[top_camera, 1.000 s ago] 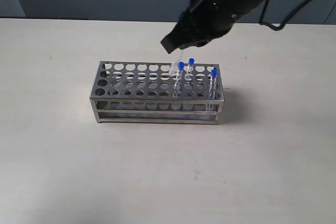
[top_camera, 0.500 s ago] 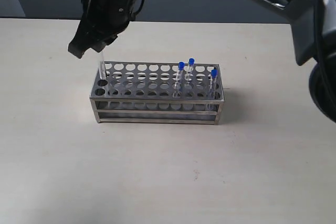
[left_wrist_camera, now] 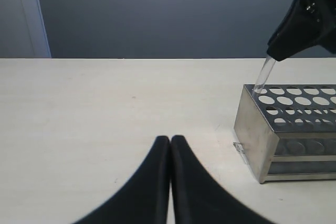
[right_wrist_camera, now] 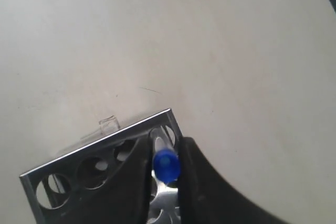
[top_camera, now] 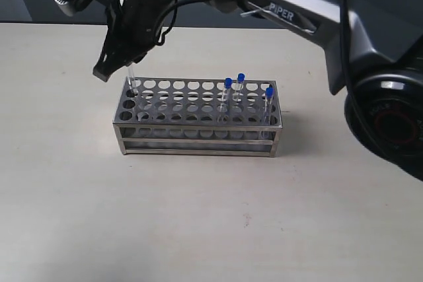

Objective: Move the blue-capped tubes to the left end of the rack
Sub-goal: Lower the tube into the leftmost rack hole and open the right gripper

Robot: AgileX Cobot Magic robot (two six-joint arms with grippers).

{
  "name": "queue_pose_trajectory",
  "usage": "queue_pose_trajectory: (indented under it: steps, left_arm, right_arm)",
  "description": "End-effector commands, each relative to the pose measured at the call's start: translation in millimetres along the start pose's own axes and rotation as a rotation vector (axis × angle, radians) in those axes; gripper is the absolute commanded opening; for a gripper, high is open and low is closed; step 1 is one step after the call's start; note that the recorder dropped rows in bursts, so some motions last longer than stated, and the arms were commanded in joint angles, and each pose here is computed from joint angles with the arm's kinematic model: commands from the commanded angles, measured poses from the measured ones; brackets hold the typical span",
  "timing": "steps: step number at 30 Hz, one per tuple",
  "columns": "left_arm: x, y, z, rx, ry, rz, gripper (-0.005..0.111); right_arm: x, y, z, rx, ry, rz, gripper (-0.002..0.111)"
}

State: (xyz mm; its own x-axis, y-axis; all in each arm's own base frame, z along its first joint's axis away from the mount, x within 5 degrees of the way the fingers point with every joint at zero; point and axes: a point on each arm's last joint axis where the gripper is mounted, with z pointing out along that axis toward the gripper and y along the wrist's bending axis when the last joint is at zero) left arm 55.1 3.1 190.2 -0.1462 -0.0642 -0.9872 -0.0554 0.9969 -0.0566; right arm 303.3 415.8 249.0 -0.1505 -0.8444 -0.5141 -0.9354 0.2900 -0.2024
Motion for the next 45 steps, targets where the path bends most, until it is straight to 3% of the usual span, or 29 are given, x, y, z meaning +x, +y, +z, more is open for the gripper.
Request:
queue_pose_trajectory:
  steps: [1, 19, 22, 27, 30, 45]
  left_arm:
    - [-2.1, -0.5, 0.0, 0.007, -0.006, 0.004, 0.001]
    - [-2.1, -0.5, 0.0, 0.007, -0.006, 0.004, 0.001]
    - [-2.1, -0.5, 0.0, 0.007, -0.006, 0.004, 0.001]
    - [-2.1, -0.5, 0.0, 0.007, -0.006, 0.004, 0.001]
    - [-2.1, -0.5, 0.0, 0.007, -0.006, 0.004, 0.001]
    - [-2.1, -0.5, 0.0, 0.007, -0.006, 0.004, 0.001]
  right_arm:
    - [1.5, -4.8, 6.9, 0.016, -0.007, 0.012, 0.000]
    - [19.2, -16.5, 43.1, 0.003, 0.025, 0.184, 0.001]
    - [19.0, -16.6, 43.1, 0.003, 0.023, 0.184, 0.009]
    - [18.8, -16.1, 43.1, -0.002, 0.021, 0.192, 0.039]
    - [18.9, -16.0, 43.1, -0.003, 0.023, 0.228, 0.047]
    - [6.4, -20.7, 11.1, 0.018, -0.038, 0.241, 0.048]
